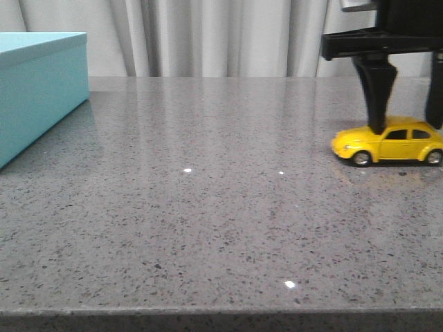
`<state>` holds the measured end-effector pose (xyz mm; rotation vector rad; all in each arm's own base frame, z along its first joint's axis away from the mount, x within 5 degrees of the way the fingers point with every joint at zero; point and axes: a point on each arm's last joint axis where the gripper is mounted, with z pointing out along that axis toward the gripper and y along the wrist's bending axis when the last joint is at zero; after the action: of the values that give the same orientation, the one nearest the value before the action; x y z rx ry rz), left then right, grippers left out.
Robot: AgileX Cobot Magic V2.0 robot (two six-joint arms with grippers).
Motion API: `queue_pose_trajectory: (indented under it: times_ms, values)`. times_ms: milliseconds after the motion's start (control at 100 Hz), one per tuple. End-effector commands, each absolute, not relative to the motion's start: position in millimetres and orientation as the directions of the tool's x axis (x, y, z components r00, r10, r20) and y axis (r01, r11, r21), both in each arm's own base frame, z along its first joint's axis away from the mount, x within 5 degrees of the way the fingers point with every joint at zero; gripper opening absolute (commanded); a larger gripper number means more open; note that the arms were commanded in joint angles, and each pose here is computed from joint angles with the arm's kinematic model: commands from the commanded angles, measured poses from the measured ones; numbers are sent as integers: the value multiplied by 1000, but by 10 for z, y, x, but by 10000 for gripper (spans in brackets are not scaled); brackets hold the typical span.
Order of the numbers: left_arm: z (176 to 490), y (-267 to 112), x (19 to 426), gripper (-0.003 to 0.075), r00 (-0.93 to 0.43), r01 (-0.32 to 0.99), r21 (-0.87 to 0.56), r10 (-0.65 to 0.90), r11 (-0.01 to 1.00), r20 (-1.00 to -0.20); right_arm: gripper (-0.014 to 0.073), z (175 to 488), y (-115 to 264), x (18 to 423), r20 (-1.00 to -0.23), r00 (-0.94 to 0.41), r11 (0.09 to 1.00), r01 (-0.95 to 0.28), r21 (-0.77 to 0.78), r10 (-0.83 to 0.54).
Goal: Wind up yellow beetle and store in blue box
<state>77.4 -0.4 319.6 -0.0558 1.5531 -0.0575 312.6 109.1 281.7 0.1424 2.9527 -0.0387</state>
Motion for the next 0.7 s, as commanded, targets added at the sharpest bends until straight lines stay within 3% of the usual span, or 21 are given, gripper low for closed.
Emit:
queue_pose_trajectory:
  times_ms: [0,220,410,690]
  values:
    - [3373,1,777,443,118,5,-73,-73,997,-990,447,2958,872,3085,-219,-970,988,126,-92,104]
    - [3373,1,777,443,118,5,-73,-73,997,-990,447,2999,566,3098,-216,-961,969,203,-143,170]
    - [3373,1,777,443,118,5,-73,-73,997,-990,447,3098,558,3046,-239,-958,975,190,-112,159]
    - [3371,1,777,443,116,5,-73,-73,997,-991,447,3667,676,2679,-458,-883,994,98,38,105]
